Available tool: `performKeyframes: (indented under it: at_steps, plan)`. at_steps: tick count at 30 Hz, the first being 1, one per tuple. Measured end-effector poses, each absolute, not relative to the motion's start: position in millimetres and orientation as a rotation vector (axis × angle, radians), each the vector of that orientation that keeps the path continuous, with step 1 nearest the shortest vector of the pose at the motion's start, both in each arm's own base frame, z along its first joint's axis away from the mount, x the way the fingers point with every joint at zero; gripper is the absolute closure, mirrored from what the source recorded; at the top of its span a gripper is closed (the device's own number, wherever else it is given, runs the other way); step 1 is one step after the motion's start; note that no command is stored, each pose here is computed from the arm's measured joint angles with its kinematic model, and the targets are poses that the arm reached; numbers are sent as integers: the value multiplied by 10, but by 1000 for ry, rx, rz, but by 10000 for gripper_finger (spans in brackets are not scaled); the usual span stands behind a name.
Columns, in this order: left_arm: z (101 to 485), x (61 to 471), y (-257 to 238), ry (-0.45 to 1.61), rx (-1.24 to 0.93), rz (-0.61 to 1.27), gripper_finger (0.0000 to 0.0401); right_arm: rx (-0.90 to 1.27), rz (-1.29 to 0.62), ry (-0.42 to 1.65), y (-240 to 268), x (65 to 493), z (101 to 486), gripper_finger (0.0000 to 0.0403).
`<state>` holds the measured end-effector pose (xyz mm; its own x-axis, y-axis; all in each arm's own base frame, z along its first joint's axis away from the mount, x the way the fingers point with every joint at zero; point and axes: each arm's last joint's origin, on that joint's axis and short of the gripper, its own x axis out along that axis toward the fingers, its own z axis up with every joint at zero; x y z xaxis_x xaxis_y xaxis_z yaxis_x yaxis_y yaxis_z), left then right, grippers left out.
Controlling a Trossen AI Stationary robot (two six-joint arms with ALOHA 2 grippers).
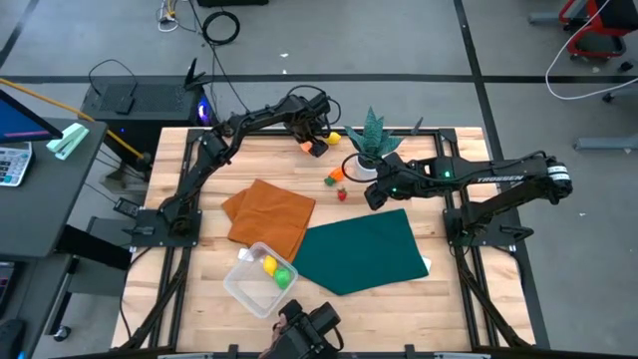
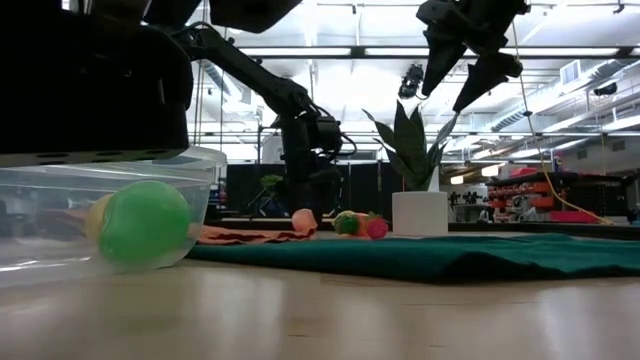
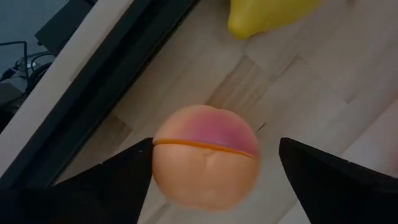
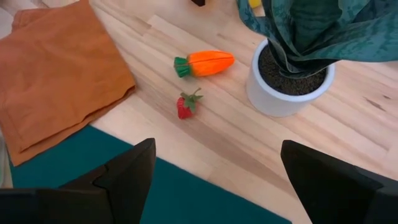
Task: Pick and placing Produce into tupperware
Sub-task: Put the peach into the transparent container
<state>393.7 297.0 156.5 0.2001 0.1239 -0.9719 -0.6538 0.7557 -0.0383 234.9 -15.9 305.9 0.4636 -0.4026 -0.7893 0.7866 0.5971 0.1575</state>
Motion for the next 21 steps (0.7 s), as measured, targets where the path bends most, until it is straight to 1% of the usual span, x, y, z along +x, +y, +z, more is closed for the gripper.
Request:
performKeyframes:
  at_steps: [7, 10, 14, 18, 21]
  plan:
    - [1566, 3937, 2971, 1263, -500, 574, 122, 552, -786, 780, -162, 2349, 3060, 90]
    - [1568, 3940, 2973, 1258, -499, 574, 142, 552, -786, 779, -162, 2349, 3060, 90]
    - [1569, 3942, 2974, 1257, -498, 574, 141, 552, -786, 779, -162, 2349, 3060, 90]
    - [1569, 3942, 2975, 1256, -497, 574, 117, 552, -786, 779, -162, 2349, 3060, 90]
    - [1571, 3941, 2976, 1257, -496, 574, 119, 552, -787, 779, -162, 2349, 3060, 90]
